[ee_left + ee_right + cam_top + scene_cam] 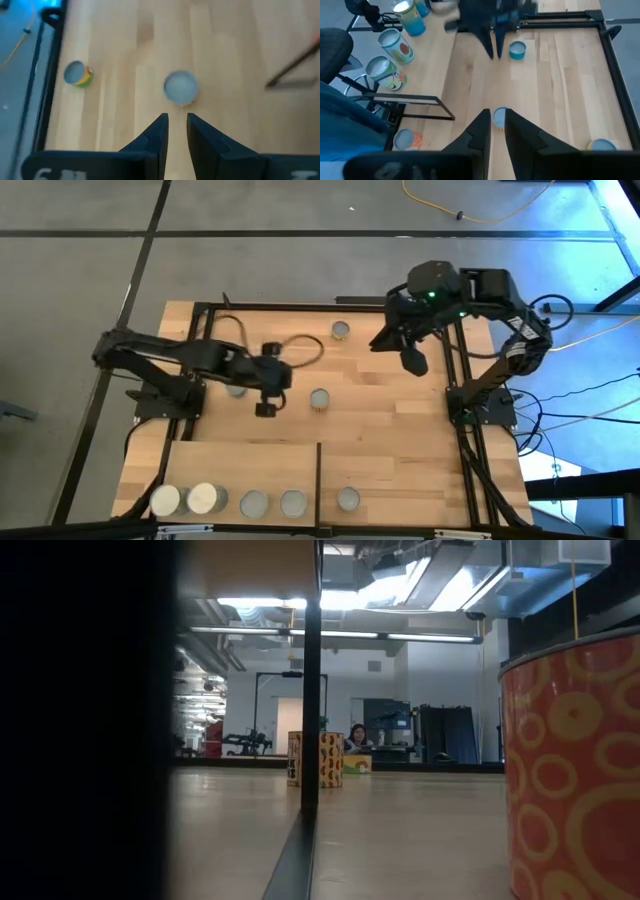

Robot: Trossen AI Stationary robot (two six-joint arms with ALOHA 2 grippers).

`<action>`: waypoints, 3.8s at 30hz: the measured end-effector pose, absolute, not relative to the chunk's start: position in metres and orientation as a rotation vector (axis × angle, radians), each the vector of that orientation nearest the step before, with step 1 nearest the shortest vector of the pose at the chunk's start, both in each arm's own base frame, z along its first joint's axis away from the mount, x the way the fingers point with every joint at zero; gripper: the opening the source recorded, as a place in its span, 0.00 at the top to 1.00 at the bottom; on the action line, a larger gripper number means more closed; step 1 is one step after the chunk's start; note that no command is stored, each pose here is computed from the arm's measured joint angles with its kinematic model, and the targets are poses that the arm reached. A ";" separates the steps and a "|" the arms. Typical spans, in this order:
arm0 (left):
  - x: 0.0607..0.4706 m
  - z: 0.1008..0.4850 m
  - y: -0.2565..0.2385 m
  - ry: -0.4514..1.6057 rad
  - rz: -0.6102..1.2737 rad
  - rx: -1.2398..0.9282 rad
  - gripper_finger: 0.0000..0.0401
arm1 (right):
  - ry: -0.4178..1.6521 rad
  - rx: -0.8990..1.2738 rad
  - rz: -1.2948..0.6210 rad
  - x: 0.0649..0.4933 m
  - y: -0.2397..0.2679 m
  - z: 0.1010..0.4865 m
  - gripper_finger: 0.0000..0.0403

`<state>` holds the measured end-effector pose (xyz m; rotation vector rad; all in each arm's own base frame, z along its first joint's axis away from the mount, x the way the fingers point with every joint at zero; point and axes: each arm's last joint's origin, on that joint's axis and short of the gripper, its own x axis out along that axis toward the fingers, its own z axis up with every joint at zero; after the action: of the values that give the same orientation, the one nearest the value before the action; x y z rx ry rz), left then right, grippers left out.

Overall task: Pick and place cans onto a shelf
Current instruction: Put the yellow can on the shelf

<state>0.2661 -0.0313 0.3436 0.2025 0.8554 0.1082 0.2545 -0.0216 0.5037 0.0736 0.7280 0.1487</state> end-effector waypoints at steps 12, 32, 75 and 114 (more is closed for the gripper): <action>0.334 0.257 -0.027 1.126 -0.006 0.455 0.85 | 0.721 0.062 0.144 0.239 -0.020 0.509 0.86; 0.366 0.217 -0.035 1.087 -0.300 0.598 0.85 | 0.762 0.029 0.160 0.236 -0.020 0.506 0.86; 0.379 0.183 -0.009 1.170 -0.279 0.458 0.84 | 0.765 0.027 0.161 0.236 -0.020 0.506 0.86; 0.310 0.339 -0.015 1.283 0.117 0.194 1.00 | 0.765 0.028 0.161 0.236 -0.020 0.506 0.86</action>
<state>0.3100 -0.0151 0.3387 0.1944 1.2826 0.1172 0.2362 -0.0198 0.5060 0.0275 0.7649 0.1614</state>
